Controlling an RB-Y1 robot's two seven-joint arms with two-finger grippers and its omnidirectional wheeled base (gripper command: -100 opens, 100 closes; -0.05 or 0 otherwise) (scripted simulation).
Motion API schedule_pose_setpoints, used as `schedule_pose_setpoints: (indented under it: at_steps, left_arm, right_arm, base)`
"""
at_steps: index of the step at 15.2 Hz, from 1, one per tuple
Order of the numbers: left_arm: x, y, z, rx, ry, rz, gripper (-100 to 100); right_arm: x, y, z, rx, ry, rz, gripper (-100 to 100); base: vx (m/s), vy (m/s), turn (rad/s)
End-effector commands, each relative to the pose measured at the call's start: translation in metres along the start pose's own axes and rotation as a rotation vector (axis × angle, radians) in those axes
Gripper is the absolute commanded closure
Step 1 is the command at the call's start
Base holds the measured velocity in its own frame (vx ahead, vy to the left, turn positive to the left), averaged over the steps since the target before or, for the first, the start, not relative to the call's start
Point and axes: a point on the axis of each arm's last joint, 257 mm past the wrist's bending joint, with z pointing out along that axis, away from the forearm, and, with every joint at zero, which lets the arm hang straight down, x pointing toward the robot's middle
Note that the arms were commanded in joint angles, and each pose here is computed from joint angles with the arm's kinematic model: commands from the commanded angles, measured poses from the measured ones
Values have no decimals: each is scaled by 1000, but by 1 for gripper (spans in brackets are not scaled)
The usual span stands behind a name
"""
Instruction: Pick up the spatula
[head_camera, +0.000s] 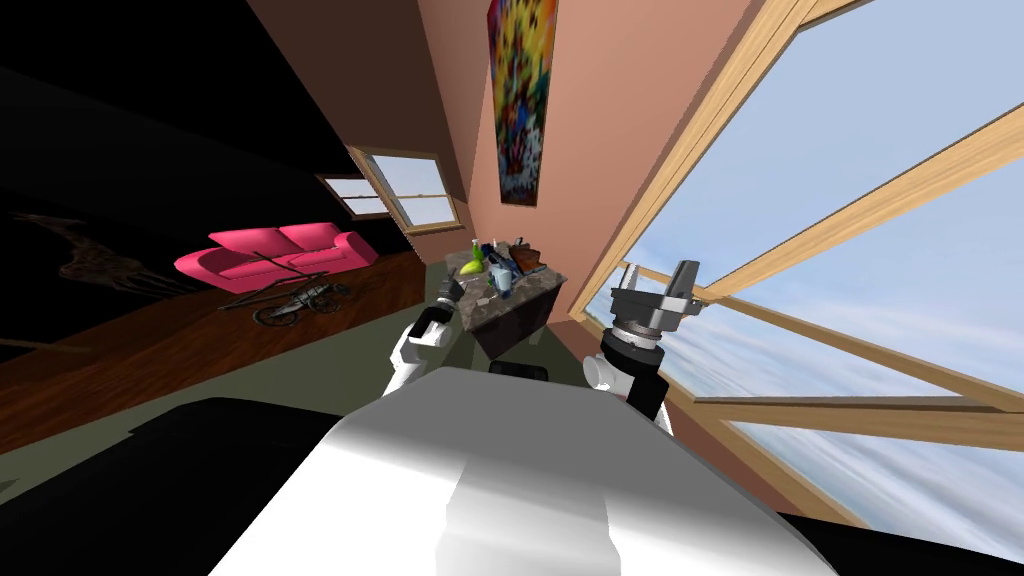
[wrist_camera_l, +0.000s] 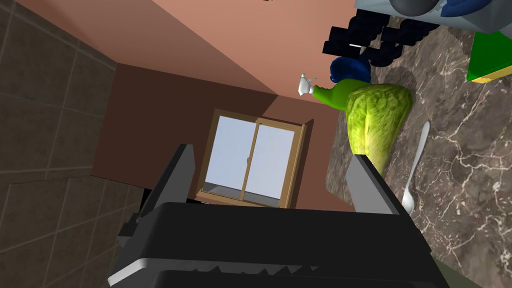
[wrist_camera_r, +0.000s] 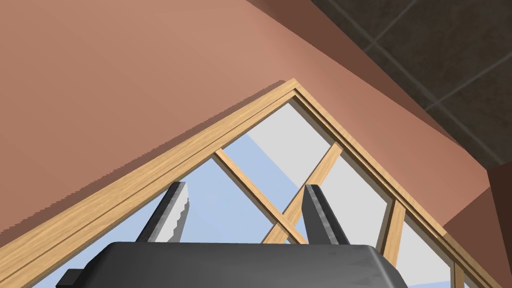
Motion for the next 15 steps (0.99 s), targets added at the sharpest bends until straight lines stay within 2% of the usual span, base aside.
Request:
schedule_pose_setpoints:
  at_steps: [1,2,3,5,6,8,9,11,12,14,15]
  left_arm:
    - [-7,17,6,-59,-7,-42,-100]
    - [-8,22,6,-78,-12,-42,-100]
    - [-14,31,12,-110,-16,-79,-100]
    - [-16,41,10,-146,-25,-79,-100]
    - [-23,49,16,-177,-31,-117,-100]
    - [-25,58,14,-212,-40,-117,-100]
    - [-31,67,18,-245,-49,-156,-100]
    - [-33,76,16,-279,-58,-155,-100]
    - [-40,85,20,-313,-70,-195,-100]
    - [-41,93,17,-346,-79,-194,-100]
    - [-48,101,21,-380,-93,-235,-100]
  right_arm:
    - [0,0,0,0,0,0,0]
    - [0,0,0,0,0,0,0]
    - [0,0,0,0,0,0,0]
    - [0,0,0,0,0,0,0]
    - [0,0,0,0,0,0,0]
    - [0,0,0,0,0,0,0]
    - [0,0,0,0,0,0,0]
    - [0,0,0,0,0,0,0]
    - [0,0,0,0,0,0,0]
    - [0,0,0,0,0,0,0]
    - [0,0,0,0,0,0,0]
  base:
    - [16,-11,-81]
    - [17,-10,-83]
    - [22,-11,-111]
    - [21,-9,-71]
    - [18,-11,-94]
    - [17,-10,-65]
    - [20,-12,-72]
    - [17,-9,-68]
    - [16,-10,-92]
    - [15,-8,-67]
    - [16,-9,-86]
